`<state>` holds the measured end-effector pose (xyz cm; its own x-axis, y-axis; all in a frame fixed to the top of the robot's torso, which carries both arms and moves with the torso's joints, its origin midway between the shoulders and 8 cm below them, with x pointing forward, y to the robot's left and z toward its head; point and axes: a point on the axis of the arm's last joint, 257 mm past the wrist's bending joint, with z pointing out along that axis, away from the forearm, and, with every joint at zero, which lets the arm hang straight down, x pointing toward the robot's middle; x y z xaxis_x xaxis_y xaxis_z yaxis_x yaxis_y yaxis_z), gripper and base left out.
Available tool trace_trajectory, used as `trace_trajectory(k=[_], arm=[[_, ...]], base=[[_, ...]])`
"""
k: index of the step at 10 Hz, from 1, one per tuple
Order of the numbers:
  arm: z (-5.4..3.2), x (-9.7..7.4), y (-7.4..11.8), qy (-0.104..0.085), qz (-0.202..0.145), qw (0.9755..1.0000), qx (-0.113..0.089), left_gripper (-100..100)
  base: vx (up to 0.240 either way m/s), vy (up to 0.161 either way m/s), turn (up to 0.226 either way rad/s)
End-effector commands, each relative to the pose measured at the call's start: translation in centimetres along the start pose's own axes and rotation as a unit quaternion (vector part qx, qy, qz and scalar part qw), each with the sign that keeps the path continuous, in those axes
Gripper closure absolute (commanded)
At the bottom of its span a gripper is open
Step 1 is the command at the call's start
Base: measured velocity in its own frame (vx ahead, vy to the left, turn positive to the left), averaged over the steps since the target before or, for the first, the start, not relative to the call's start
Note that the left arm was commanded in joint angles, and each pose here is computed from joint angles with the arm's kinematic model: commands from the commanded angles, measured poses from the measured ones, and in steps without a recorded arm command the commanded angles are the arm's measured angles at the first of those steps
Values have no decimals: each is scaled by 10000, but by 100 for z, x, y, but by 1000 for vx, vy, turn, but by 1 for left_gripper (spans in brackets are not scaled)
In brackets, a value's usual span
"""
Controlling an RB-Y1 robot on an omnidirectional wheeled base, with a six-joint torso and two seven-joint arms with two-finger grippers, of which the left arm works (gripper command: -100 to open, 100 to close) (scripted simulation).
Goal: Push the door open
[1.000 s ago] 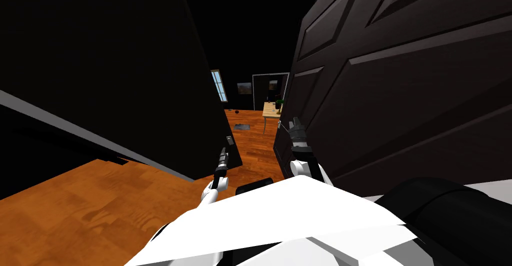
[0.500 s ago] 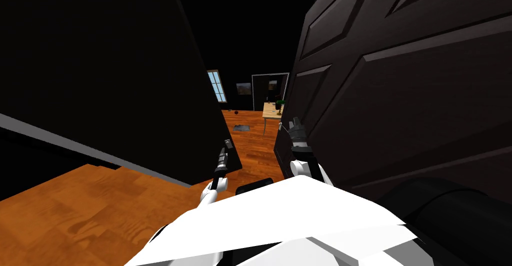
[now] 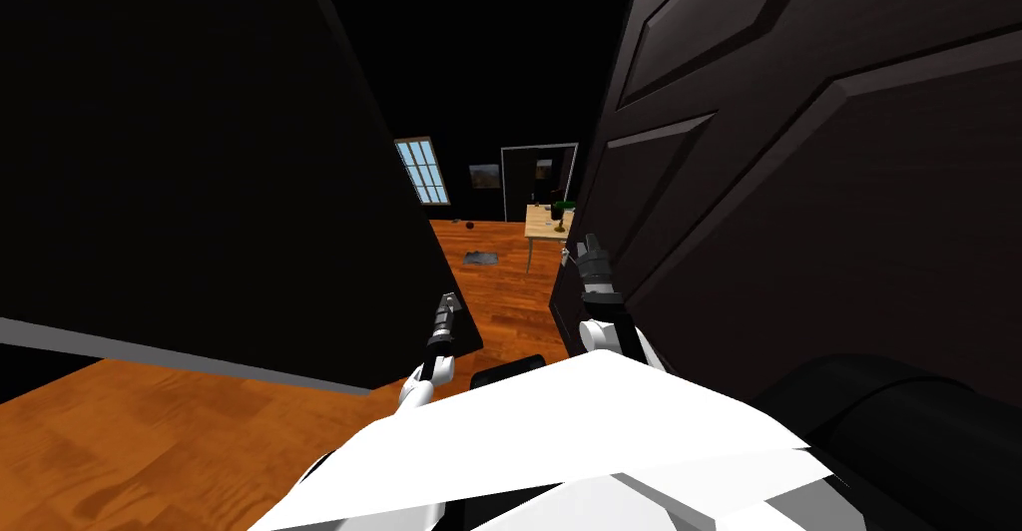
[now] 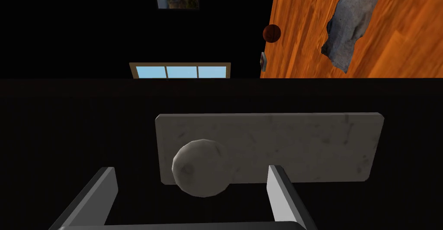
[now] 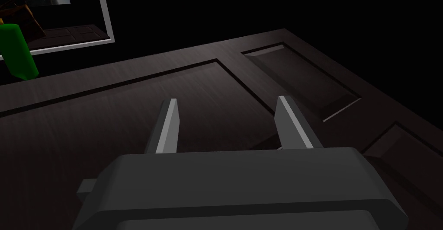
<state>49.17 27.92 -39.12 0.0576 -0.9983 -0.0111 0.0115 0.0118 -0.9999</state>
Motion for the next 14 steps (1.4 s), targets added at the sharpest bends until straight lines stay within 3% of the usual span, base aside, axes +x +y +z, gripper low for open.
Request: trace_trajectory(k=[1,2,3,8,14], arm=[[-12,0,2,-15,-9,10000,9,-100],[-9,-1,2,-9,-5,10000,5,-100],[-9,-1,2,-9,-5,10000,5,100],[-9,-1,2,-9,-5,10000,5,100],[-34,-208,26,-219,4,9998,-32,100]], base=[[215,26,-20],[83,8,8],[-20,-4,-6],[-13,-1,-1],[144,-24,41]])
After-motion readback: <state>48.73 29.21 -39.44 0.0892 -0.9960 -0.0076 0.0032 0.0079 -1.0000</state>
